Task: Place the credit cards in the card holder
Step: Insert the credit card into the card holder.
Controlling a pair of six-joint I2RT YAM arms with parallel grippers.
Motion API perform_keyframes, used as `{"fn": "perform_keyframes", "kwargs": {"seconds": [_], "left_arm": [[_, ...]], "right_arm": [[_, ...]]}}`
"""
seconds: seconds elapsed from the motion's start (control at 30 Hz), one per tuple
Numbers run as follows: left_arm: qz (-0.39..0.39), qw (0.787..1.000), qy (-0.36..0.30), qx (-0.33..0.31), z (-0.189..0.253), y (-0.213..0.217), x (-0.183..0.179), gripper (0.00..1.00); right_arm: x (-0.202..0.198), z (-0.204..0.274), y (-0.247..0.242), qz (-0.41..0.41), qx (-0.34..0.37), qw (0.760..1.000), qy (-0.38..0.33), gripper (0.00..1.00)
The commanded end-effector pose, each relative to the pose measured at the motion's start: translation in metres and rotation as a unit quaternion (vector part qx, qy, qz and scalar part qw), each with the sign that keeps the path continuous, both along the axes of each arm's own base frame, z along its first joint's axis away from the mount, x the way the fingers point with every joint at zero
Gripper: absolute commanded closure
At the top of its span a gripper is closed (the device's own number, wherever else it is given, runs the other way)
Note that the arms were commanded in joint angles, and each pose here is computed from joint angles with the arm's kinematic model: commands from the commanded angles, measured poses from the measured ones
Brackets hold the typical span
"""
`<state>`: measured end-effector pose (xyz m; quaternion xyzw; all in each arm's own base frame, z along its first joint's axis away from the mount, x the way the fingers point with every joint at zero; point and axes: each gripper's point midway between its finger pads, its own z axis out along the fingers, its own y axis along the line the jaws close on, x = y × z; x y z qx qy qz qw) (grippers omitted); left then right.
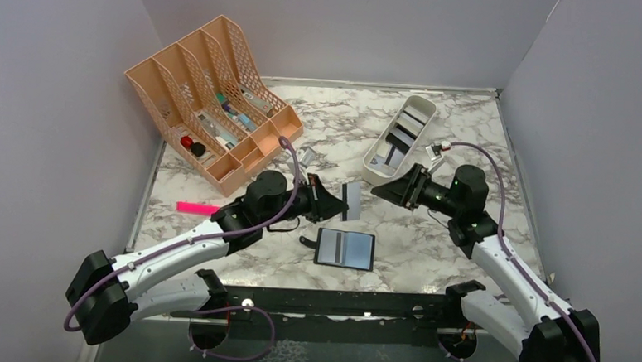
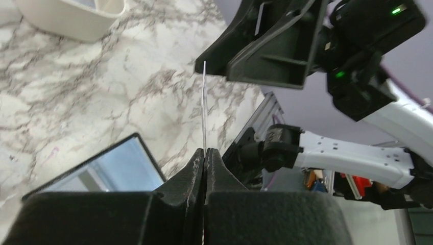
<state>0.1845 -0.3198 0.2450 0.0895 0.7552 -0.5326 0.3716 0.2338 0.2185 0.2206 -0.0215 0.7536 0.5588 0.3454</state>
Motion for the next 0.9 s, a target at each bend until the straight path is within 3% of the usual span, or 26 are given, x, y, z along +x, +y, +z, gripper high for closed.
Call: {"fn": "perform_keyframes", "kwargs": {"seconds": [0.0,0.3,0.53,0.87], "left_arm": [[-0.029,0.997,0.047,0.053,-0.05,0.007,-0.019,1.0],[-0.048,0.99,0.102,0.081,-0.099,0.009,-0.032,1.0],[-0.044,0.983,0.149,0.101,-0.144,0.016,-0.041,1.0],[-0.067,0.968,0.203,0.133,-0.18,0.009,-0.048,1.0]], "right_arm": [[-0.004,-0.013,-0.008,-0.015,-0.038,0.999,0.024,0.49],[-0.02,-0.091,-0.031,-0.069,-0.106,0.986,0.107,0.53],[-0.047,-0.163,-0.044,-0.054,-0.183,0.964,0.187,0.55],[-0.058,-0.187,-0.042,-0.015,-0.226,0.951,0.211,0.59]]}}
